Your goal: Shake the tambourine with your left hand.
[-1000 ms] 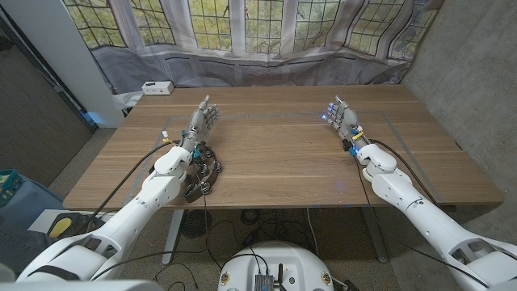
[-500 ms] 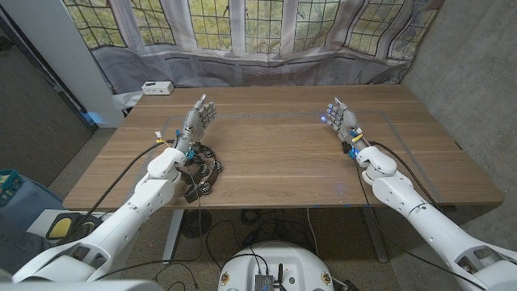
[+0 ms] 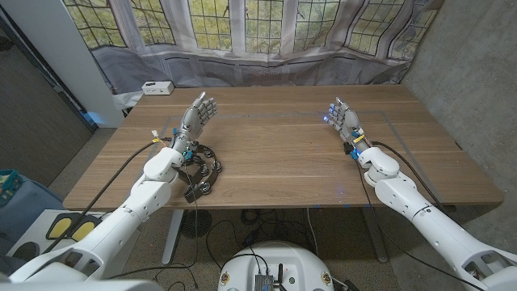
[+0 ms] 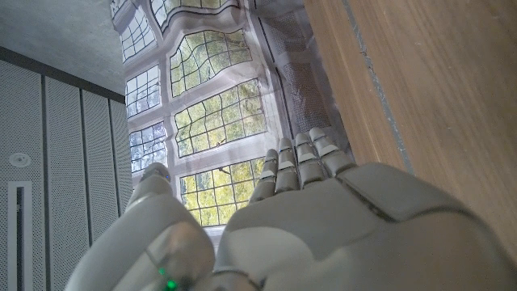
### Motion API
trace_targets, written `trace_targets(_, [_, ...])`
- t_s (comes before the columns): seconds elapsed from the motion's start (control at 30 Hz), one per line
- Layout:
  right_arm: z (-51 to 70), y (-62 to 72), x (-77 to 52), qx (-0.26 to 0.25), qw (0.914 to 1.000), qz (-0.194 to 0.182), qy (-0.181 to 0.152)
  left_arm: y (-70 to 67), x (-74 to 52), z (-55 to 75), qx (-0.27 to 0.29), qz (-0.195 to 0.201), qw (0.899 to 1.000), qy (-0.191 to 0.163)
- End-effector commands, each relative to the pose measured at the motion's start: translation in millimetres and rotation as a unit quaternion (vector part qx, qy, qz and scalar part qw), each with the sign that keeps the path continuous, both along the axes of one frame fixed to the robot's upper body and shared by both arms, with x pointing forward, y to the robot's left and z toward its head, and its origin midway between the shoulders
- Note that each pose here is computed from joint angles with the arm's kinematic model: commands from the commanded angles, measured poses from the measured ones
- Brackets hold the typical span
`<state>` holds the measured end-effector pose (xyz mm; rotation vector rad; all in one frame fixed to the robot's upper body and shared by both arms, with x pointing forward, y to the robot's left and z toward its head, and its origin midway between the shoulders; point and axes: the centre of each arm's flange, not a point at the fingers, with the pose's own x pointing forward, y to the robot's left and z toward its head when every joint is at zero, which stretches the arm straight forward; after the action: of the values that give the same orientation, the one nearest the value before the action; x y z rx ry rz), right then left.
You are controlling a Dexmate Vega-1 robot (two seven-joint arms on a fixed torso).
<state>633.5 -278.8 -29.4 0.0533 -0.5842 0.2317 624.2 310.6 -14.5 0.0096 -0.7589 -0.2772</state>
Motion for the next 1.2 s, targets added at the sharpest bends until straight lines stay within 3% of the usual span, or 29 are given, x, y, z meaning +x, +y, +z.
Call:
trace_targets(0.03, [12.4, -13.5, 5.4, -0.010, 0.9999, -0.006, -0.008, -6.2, -2.1, 3.8, 0.013, -0.003, 0.999, -0.042])
trace_targets(0.2, [11.4, -23.8, 13.2, -0.001, 0.9999, 0.010, -0.005, -14.0, -16.6, -0.9, 0.022, 0.020, 0.998, -0.050])
trace_targets(0.43, [17.7, -30.2, 13.9, -0.022, 0.9996, 0.019, -0.003, -17.7, -29.4, -8.8, 0.026, 0.032, 0.998, -0.047])
trace_targets(0.73, [21.0, -23.5, 1.1, -0.014, 0.9997, 0.006, -0.018, 3.4, -47.9, -10.0, 0.031, 0.040, 0.996, -0.071])
trace_targets(0.93, [13.3, -15.2, -9.1, 0.000, 0.9999, 0.002, -0.015, 24.3, -68.5, -21.3, 0.041, 0.056, 0.994, -0.085])
trace_targets(1.2, [11.8, -8.9, -18.2, 0.005, 0.9998, -0.003, -0.021, 43.9, -85.6, -31.3, 0.045, 0.077, 0.992, -0.093])
